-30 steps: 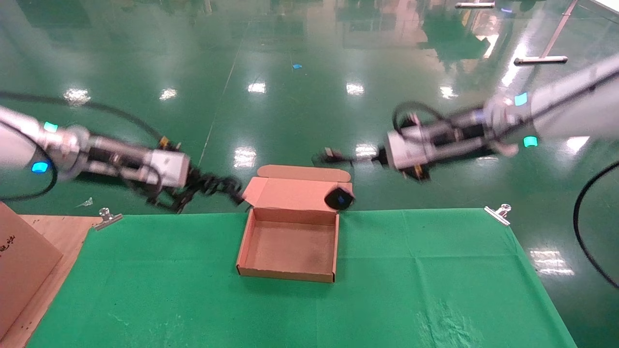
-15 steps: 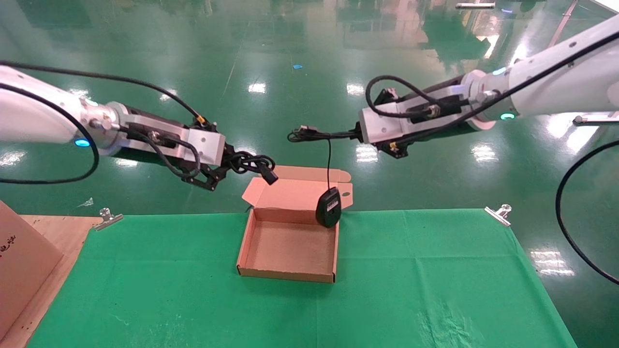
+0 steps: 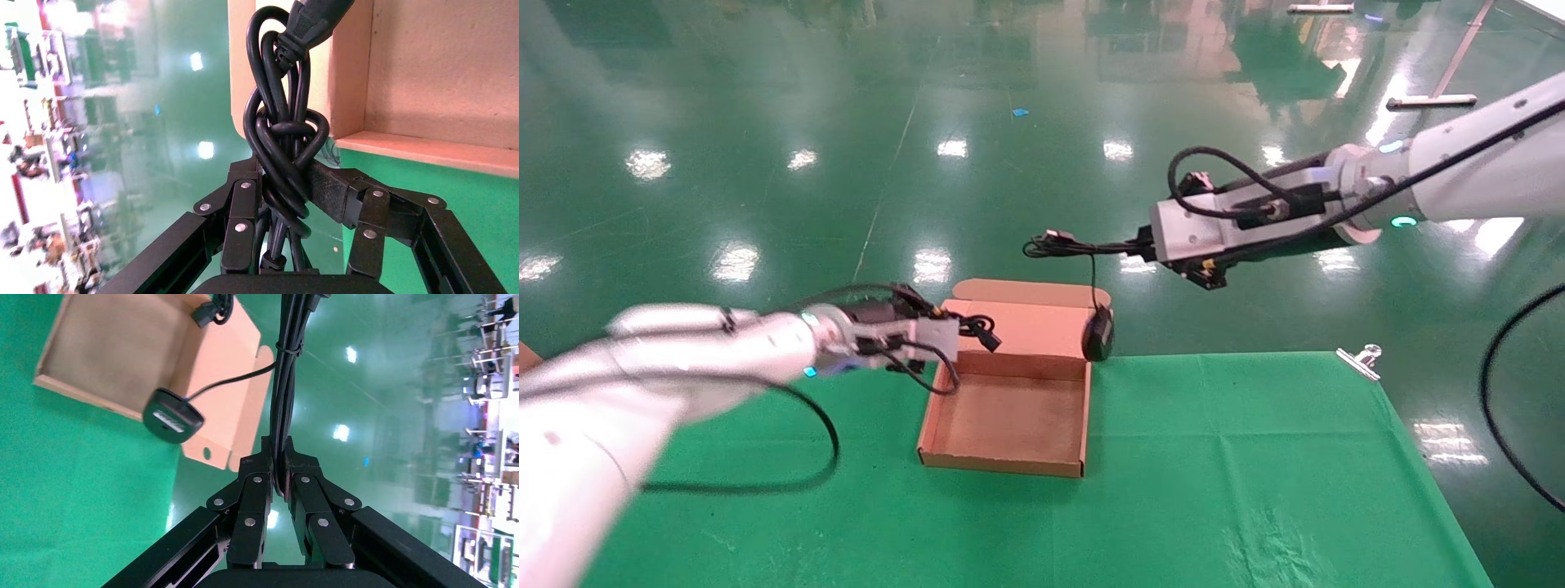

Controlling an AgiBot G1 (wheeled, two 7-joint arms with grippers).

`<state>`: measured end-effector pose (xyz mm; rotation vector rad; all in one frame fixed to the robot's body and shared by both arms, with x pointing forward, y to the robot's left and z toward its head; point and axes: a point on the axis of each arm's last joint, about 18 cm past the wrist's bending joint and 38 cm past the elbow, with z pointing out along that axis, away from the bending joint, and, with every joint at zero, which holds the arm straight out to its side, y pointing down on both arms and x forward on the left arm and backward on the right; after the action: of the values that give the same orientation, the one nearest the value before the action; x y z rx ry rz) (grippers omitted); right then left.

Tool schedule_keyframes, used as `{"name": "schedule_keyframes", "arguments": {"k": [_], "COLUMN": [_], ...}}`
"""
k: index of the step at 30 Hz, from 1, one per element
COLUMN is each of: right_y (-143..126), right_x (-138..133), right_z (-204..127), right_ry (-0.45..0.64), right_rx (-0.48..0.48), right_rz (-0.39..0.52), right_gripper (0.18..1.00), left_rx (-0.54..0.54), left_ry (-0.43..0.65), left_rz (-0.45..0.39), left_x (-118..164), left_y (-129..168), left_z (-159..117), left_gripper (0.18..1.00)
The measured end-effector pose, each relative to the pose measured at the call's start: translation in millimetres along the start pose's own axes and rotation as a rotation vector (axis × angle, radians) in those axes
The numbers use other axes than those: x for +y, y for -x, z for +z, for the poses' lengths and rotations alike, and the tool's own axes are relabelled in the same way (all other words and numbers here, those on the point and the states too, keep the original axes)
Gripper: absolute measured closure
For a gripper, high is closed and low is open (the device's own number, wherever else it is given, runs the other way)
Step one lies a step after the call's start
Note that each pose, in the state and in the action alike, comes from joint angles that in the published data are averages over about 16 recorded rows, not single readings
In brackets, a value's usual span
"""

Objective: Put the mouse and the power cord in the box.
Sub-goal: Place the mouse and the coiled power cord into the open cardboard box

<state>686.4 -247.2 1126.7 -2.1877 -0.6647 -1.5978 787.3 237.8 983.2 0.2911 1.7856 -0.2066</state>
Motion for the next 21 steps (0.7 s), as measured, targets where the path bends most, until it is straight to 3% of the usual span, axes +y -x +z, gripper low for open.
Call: {"name": "schedule_keyframes", "arguments": {"k": [9,21], "right_y": [19,30], "right_x": [17,28], "right_z": [5,10], "right_ry": [0.032,0.049], "right_rx": [-0.027,-0.043], "right_rz": [0.024,0.037], "right_gripper": [0.973,0.973], "left_rx": [0.026,0.056], "left_ry": [-0.021,-0.026], "left_rz": [0.006,0.019], "left_x": [-26,-42], "left_y": [-37,-47], "left_z": [19,24], "left_gripper": [0.936,0.932]}}
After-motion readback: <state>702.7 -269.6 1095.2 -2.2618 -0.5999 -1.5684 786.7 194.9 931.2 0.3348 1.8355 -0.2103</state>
